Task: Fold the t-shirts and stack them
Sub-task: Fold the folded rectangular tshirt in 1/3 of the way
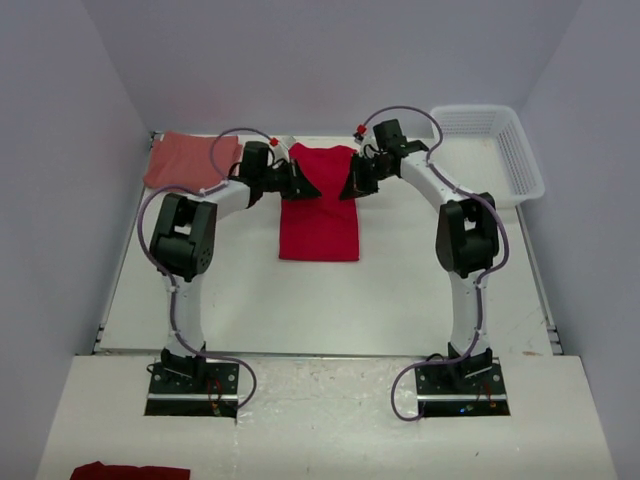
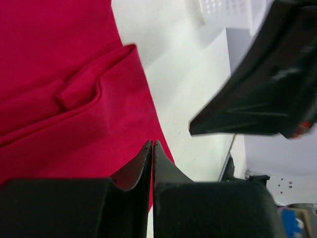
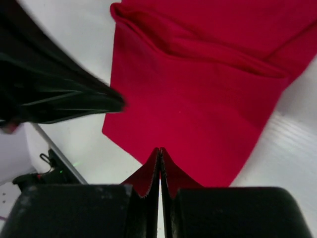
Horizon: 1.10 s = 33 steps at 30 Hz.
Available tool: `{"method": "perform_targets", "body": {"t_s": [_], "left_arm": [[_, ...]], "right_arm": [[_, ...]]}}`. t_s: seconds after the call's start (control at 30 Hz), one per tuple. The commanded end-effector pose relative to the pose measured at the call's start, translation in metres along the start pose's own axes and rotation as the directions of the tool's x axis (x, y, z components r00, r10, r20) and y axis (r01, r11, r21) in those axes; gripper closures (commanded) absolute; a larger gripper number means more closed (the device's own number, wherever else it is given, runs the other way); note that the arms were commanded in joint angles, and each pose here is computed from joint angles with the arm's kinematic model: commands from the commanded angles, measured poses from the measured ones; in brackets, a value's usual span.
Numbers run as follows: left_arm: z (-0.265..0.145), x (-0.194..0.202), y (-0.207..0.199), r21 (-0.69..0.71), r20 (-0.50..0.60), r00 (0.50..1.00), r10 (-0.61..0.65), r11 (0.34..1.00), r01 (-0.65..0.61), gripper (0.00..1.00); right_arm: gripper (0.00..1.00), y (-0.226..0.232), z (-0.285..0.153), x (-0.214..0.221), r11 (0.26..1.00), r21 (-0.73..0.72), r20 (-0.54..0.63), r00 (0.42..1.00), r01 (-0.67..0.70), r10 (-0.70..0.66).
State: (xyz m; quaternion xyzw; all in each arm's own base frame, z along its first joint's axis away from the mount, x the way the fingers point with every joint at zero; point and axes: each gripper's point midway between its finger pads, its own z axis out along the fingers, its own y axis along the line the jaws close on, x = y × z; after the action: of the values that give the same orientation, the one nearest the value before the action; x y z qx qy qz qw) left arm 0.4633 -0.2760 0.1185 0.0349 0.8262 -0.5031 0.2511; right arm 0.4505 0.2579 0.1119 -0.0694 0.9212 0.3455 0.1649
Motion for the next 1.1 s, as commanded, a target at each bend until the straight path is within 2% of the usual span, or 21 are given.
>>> {"method": "perform_targets", "body": {"t_s": [0.0,0.3,0.53,0.93,1.07], "left_arm": [[0.025,0.012,-0.027,0.166,-0.07,0.997,0.011,0.986,0.001,1.0],[0.055,0.016,0.005,0.143,-0.097,0.995,-0.033,0.989,0.047,1.0],[0.068,0.012,0.031,0.101,-0.096,0.994,-0.059,0.992,0.069,1.0],[0.077,0.007,0.072,0.021,-0.086,0.992,-0.088,0.996,0.09,1.0],[0.077,0.003,0.088,-0.001,-0.075,0.992,-0.099,0.995,0.099,1.0]], "right_arm": [[1.0,0.032,0.003,0.008,0.987,-0.16,-0.021,1.0,-0.019,0.016],[1.0,0.025,0.026,0.067,0.983,-0.148,-0.117,0.989,-0.108,0.091],[1.0,-0.005,0.043,0.118,0.99,0.049,-0.165,0.977,-0.132,0.138],[1.0,-0.018,0.031,0.142,0.98,0.112,-0.119,0.977,-0.166,0.179],[1.0,-0.023,0.034,0.155,0.977,0.114,-0.141,0.97,-0.182,0.198]]}}
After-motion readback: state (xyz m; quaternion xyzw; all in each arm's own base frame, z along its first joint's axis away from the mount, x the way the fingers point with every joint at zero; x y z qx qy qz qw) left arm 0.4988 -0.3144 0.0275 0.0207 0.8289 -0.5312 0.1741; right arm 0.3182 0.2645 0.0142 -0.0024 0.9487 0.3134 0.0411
